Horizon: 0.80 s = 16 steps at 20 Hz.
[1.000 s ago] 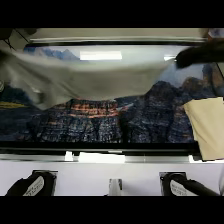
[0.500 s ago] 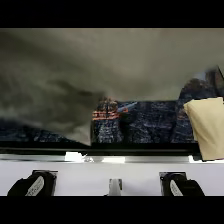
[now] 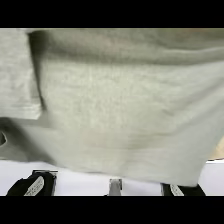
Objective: Fold the shirts.
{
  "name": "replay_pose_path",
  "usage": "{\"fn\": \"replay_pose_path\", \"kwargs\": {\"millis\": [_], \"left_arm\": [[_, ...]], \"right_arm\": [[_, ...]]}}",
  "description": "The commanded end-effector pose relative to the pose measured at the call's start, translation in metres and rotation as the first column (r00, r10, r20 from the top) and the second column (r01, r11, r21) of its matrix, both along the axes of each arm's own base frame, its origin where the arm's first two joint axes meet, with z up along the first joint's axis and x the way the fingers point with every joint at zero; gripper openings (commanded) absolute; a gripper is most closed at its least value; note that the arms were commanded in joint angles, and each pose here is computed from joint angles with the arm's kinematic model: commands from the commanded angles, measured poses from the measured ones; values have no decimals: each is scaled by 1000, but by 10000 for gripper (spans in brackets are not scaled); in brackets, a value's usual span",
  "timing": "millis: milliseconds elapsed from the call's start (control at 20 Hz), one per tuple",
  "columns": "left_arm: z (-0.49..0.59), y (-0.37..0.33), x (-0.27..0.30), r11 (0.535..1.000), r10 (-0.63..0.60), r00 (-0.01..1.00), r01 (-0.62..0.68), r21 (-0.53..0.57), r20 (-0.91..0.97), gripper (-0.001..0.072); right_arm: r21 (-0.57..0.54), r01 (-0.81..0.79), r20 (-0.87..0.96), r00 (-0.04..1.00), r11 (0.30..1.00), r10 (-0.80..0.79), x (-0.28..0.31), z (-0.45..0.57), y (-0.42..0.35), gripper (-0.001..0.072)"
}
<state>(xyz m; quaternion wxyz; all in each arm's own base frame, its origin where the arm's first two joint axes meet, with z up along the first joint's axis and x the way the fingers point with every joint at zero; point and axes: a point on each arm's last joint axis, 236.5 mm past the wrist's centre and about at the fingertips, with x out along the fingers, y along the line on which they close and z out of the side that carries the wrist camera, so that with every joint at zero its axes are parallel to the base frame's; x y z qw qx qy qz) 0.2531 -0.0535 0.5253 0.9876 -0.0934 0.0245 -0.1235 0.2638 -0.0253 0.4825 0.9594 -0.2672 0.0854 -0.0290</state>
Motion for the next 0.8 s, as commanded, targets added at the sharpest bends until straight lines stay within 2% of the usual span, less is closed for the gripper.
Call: {"fn": "replay_pose_path", "kwargs": {"millis": [0,100,200,300,400,550,750], "left_arm": [[-90,17,70,999,-5,950,20,43,-312,35],[-170,33,127,1000,-10,858,19,11,-514,35],[-260,42,173,999,-42,727,27,-32,-686,36],[-345,47,211,997,-68,609,10,-78,-790,36],[-411,45,245,996,-83,543,7,-94,-835,36],[-462,36,292,996,-83,577,13,-93,-812,36],[-460,43,355,993,6,745,-81,-82,-667,36]], "right_arm": [[-43,0,-327,945,999,-14,68,-88,-9,29],[-66,-38,-533,846,997,-3,130,-166,-12,29],[-11,-16,-694,720,1000,4,180,-252,-12,28],[55,35,-789,614,998,22,221,-332,-8,28],[125,56,-805,589,991,68,259,-391,3,29],[198,43,-745,655,979,122,308,-429,16,29],[247,64,-548,832,967,85,367,-410,10,29]]}}
